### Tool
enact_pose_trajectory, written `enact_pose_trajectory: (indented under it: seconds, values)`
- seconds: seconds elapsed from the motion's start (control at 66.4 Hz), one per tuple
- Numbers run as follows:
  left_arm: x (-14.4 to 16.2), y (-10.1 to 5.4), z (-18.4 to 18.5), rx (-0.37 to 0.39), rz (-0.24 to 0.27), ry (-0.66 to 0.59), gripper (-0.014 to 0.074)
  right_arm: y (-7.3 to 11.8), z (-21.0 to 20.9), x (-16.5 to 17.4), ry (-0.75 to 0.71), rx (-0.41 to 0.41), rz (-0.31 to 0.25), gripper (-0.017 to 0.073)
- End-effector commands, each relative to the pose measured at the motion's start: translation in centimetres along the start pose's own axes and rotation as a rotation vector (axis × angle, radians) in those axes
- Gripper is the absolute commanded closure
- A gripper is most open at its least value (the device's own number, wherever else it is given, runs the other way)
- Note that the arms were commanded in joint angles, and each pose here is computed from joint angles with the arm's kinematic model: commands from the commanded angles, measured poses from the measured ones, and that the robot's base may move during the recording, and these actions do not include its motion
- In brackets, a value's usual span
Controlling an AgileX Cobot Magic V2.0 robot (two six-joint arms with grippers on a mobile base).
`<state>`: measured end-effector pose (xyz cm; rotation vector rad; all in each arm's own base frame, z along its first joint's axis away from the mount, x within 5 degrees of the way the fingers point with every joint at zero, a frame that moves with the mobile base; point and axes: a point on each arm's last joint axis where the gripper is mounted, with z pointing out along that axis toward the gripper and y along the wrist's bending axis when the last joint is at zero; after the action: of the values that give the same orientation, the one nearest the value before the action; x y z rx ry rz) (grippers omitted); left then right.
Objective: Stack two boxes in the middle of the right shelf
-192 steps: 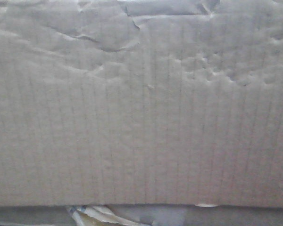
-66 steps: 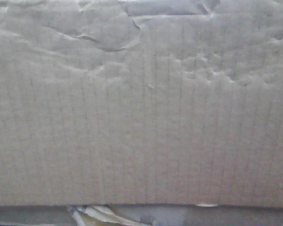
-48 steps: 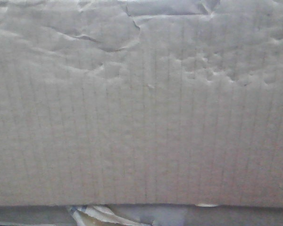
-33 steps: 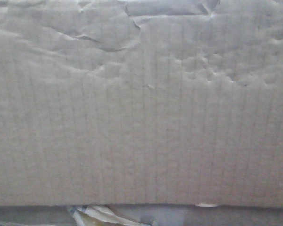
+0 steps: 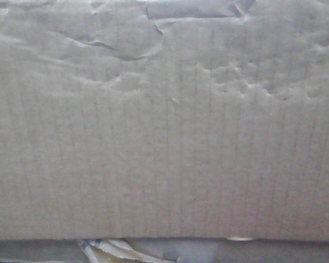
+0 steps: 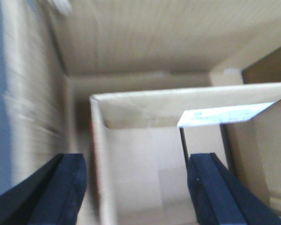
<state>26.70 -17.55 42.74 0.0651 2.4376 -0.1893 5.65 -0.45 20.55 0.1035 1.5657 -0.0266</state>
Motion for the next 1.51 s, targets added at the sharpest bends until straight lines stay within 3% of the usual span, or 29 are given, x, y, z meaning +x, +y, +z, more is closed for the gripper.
enact_pose_trajectory:
  seconds: [0.0, 0.075, 0.226, 0.572, 0.707, 1.279, 1.43, 1.49]
  values:
    - [-1.2, 1.6, -2.3, -0.057, 0.008, -0.086, 0.0223, 0.0, 0.0, -0.2, -0.027, -0.004, -0.010, 0.0721]
    - [-1.3, 2.7, -2.5, -0.061, -0.024, -0.082, 0.0223, 0.0, 0.0, -0.2, -0.027, -0.004, -0.010, 0.0721]
    - [0.0, 4.0, -0.8, -0.064, -0.027, 0.015, 0.0223, 0.0, 0.0, -0.2, -0.027, -0.004, -0.010, 0.0721]
    - [5.1, 4.8, 4.4, -0.128, -0.006, 0.262, 0.0223, 0.0, 0.0, -0.2, -0.027, -0.004, -0.010, 0.0721]
    - [6.1, 5.6, 5.4, -0.131, -0.046, 0.329, 0.0223, 0.0, 0.0, -0.2, -0.027, -0.004, -0.010, 0.0721]
    - [6.4, 5.4, 5.5, -0.104, -0.069, 0.351, 0.0223, 0.0, 0.0, -0.2, -0.027, -0.004, -0.010, 0.0721]
    - [6.4, 5.4, 5.5, -0.104, -0.069, 0.351, 0.0223, 0.0, -0.1, -1.2, -0.134, -0.006, -0.006, 0.0721]
    - [6.3, 5.4, 5.5, -0.105, -0.068, 0.350, 0.0223, 0.1, -0.5, -3.0, -0.188, -0.008, 0.000, 0.0721]
